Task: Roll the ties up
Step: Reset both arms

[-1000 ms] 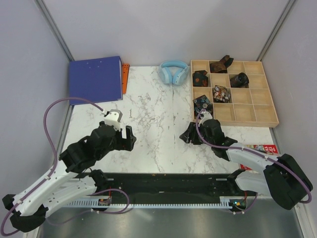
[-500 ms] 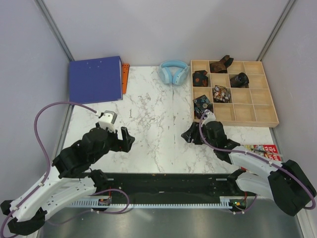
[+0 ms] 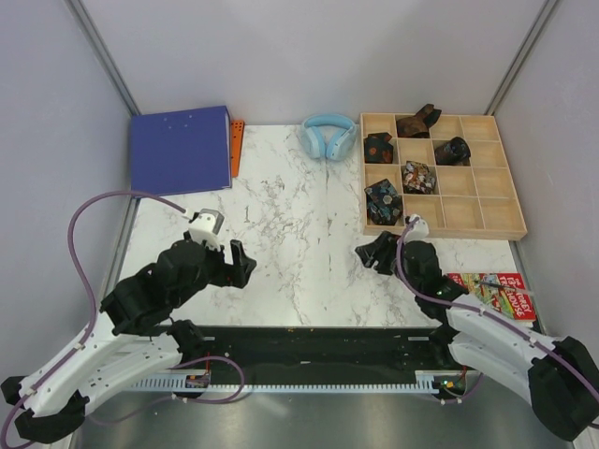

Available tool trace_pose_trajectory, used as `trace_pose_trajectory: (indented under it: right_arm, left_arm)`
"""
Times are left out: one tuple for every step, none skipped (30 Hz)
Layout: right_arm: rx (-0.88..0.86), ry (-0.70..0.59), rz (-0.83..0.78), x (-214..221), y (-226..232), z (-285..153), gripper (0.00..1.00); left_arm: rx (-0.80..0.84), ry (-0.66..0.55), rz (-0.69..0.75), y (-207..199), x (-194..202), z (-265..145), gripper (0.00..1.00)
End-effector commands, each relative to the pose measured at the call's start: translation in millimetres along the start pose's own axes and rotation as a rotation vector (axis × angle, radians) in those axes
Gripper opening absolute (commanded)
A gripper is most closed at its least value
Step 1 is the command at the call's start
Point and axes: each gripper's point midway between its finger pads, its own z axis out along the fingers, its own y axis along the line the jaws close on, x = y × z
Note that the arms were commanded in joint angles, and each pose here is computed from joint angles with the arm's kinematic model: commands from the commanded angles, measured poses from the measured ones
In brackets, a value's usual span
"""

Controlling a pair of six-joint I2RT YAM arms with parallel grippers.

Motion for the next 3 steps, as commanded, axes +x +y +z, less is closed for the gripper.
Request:
trace_pose_trajectory:
  right_arm:
    - [0.018,-0.061,0.028,-10.3,-1.8,-1.7,0.65]
    - [0.023,-0.062,0.028,-9.8,-3.5,-2.0,0.66]
    - [0.023,-0.062,0.029,-9.8,-3.4,-2.2,0.66]
  left_arm:
    - [0.028,-0.02,0.005,-6.3,-5.3,1.8,0.9]
    - [0.027,-0.022,0.003,-6.0,-5.6,1.6,0.9]
    - [0.03,-0.017,0.005,-6.6,-4.7,1.7,0.9]
